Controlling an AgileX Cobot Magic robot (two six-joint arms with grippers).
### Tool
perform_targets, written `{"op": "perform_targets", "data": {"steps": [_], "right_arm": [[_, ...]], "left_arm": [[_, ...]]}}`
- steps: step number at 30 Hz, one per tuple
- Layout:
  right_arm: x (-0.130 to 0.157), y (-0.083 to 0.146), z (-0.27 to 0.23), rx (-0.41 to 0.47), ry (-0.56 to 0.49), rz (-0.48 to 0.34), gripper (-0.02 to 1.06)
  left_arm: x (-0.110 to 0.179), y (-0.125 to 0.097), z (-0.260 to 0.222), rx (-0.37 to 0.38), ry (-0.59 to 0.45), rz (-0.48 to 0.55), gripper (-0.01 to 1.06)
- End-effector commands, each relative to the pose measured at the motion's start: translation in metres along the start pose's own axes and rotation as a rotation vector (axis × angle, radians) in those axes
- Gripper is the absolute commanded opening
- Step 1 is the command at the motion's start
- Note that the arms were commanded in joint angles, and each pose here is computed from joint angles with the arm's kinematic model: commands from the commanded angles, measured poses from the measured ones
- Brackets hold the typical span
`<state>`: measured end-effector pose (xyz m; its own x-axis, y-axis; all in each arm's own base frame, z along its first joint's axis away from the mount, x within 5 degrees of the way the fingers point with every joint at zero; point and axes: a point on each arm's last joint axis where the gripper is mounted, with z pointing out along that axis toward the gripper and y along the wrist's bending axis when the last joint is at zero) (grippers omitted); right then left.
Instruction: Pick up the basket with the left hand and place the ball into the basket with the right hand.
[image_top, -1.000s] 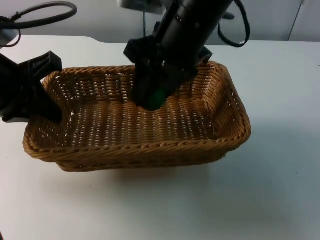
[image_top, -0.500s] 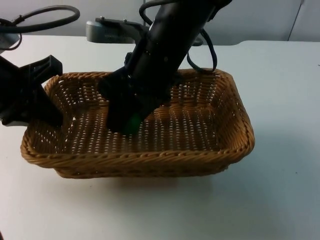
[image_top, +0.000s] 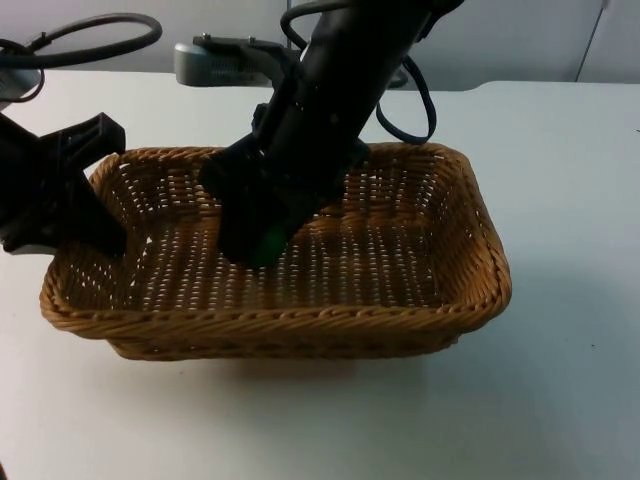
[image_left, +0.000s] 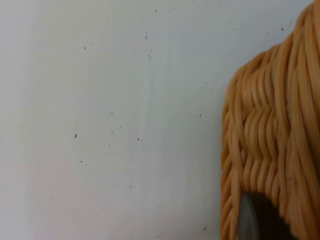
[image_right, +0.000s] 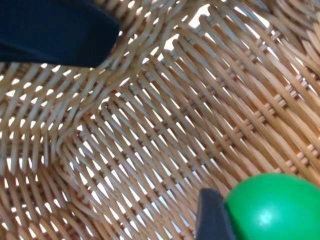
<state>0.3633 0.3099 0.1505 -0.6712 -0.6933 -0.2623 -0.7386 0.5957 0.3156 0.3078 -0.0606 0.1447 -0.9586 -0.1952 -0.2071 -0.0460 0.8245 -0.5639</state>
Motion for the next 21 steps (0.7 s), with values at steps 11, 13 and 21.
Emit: {"op": "perform_targets", "data": {"steps": [11,13,21], "right_arm": [[-0.022,0.027,-0.081,0.054,-0.133,-0.040,0.65],[-0.026,0.038,-0.114,0.071,-0.164,-0.037,0.57],[-0.027,0.081,-0.240,0.191,-0.446,-0.171,0.00]], "left_arm": [[0.001,-0.004,-0.004,0.028,0.003,-0.010,0.00],[0.001,-0.004,-0.004,0.028,0.003,-0.010,0.00],[-0.001,-0.003,-0.004,0.017,-0.012,0.027,0.00]]}}
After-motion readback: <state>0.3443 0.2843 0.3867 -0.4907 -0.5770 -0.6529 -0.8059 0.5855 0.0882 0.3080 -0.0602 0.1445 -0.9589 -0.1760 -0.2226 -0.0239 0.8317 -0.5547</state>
